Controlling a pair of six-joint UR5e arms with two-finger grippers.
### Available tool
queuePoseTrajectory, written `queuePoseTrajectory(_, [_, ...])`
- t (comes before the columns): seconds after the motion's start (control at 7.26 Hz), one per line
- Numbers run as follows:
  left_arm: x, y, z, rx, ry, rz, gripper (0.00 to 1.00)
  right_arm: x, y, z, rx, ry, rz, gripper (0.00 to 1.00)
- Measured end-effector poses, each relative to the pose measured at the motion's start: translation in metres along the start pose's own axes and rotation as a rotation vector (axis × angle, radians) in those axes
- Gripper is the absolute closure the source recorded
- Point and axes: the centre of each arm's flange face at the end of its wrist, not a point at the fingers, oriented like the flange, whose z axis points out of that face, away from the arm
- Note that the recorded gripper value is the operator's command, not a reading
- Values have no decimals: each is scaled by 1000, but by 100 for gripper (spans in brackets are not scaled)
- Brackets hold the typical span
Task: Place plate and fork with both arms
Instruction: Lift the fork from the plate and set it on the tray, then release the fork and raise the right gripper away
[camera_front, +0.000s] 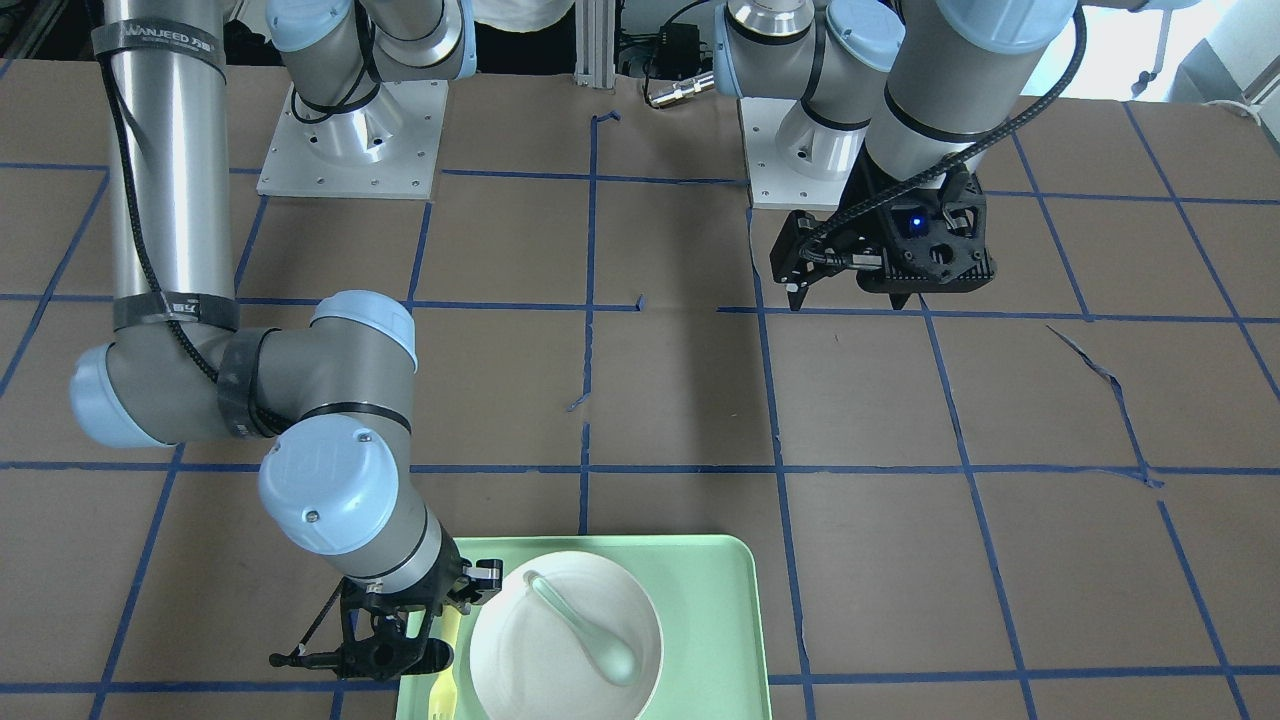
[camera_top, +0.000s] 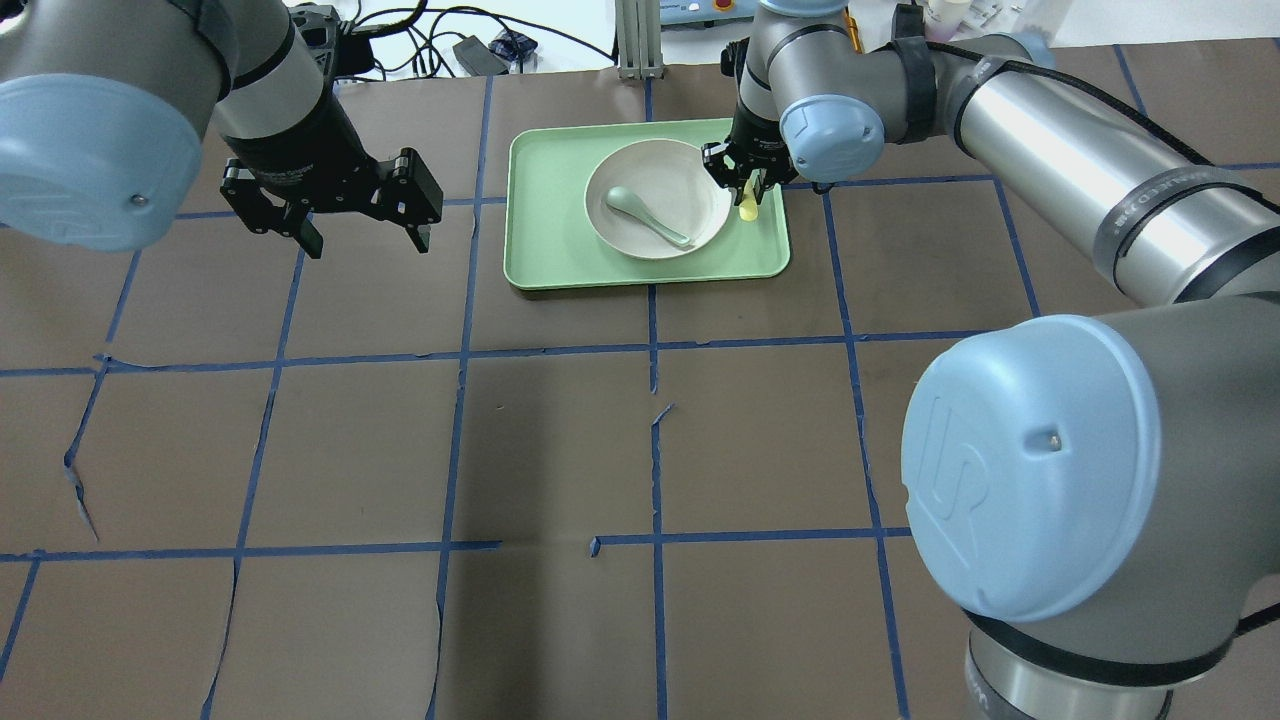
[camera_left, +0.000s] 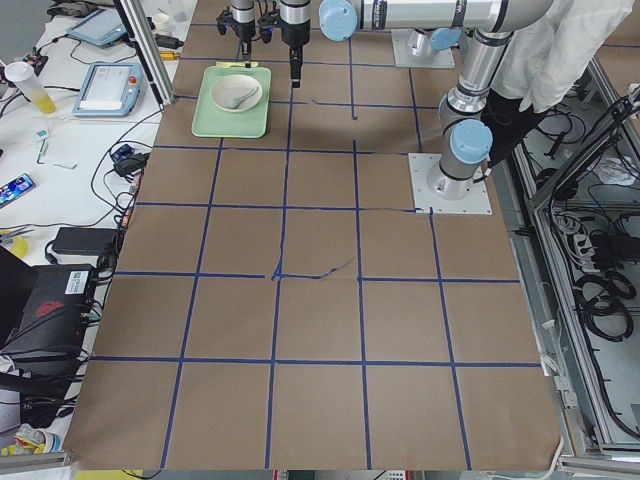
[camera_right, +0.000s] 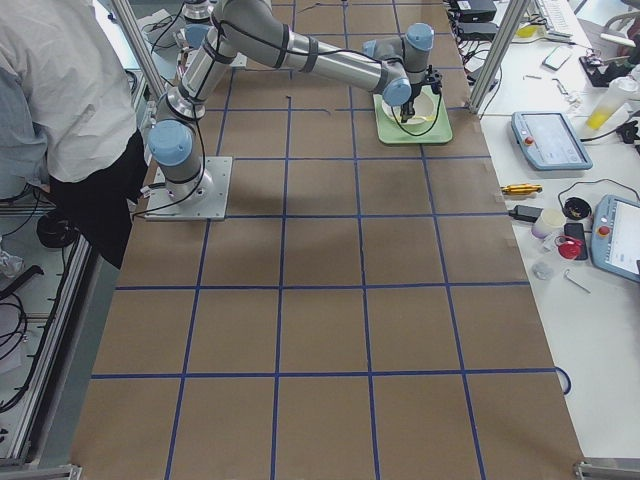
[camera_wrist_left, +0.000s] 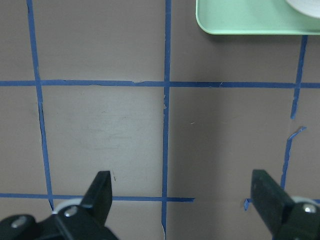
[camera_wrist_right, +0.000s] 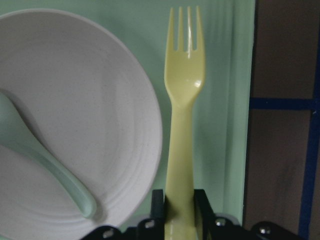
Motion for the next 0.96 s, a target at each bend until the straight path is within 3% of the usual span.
queuePoseTrajectory(0.28, [0,0,0,0,0,0,0,13,5,13,-25,-29,1,100])
queuePoseTrajectory(0.69, [0,1,3,-7,-1,0,0,19,17,35,-17,-43,-32,100])
queuePoseTrajectory(0.83, [0,1,4,-9,-1,0,0,20,18,38,-11,-45,-39,87])
queuePoseTrajectory(0.96, [0,1,5,-10,-1,0,0,21,18,39,-9,-46,-42,1])
